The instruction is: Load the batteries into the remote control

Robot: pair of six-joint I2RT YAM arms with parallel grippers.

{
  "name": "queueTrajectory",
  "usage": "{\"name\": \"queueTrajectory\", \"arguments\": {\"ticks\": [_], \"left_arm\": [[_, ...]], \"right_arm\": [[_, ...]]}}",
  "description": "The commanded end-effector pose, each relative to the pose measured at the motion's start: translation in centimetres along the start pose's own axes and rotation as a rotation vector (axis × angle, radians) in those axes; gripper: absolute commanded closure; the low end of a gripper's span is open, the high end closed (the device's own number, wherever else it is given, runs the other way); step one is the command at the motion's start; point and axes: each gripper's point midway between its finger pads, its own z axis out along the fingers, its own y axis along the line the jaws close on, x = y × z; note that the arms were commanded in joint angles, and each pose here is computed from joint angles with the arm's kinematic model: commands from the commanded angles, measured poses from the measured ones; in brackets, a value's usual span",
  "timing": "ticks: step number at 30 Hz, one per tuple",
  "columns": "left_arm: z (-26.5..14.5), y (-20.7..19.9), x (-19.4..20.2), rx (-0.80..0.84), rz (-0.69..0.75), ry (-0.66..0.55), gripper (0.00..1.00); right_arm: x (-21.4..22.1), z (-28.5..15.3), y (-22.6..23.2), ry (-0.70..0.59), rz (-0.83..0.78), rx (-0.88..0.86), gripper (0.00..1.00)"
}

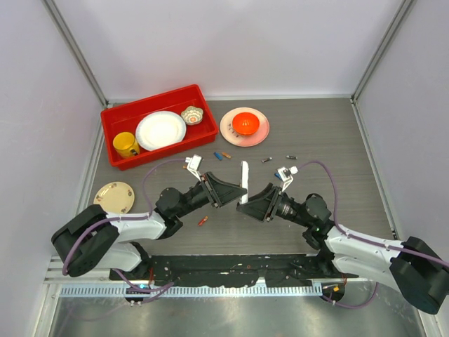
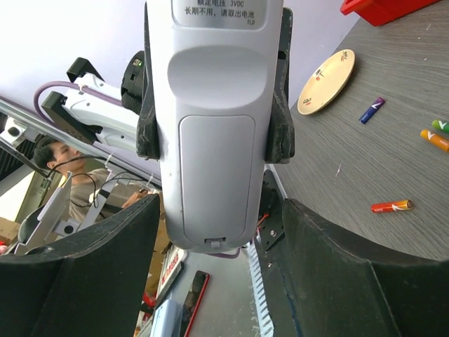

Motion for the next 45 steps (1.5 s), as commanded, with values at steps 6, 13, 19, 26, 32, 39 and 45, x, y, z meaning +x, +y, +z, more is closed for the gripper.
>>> {"name": "queueTrajectory", "arguments": {"ticks": [6, 13, 19, 26, 32, 39, 45], "left_arm": [[0.1, -7.0, -2.1, 0.273, 0.077, -0.087, 1.00], [0.2, -7.1, -2.1, 0.278, 0.077, -0.083, 1.00], [0.3, -6.8, -1.8, 0.271, 0.052, -0.067, 0.88], [0.3, -6.3, -1.7, 0.255, 0.039, -0.067, 0.49], [-0.3, -5.5, -2.4, 0.230, 0.047, -0.091, 0.32], [-0.9, -2.9, -4.5, 0.150, 0.044, -0.142, 0.09], [0.0, 0.9, -5.7, -0.082, 0.080, -0.131, 0.00]], "right_arm": [[-1.0, 0.3, 2.4, -0.016, -0.039, -0.095, 0.28], [-0.6, 0.3, 2.7, 0.007, -0.041, -0.120, 0.46], [-0.2, 0.1, 3.1, 0.032, -0.053, -0.139, 0.64], [-0.2, -0.2, 3.8, 0.045, -0.091, -0.146, 0.86], [-0.3, -0.4, 4.0, 0.088, -0.179, -0.098, 0.98], [-0.1, -1.6, 2.5, 0.181, -0.293, 0.078, 0.99], [-2.0, -3.4, -1.6, 0.274, -0.453, 0.415, 0.99]]}}
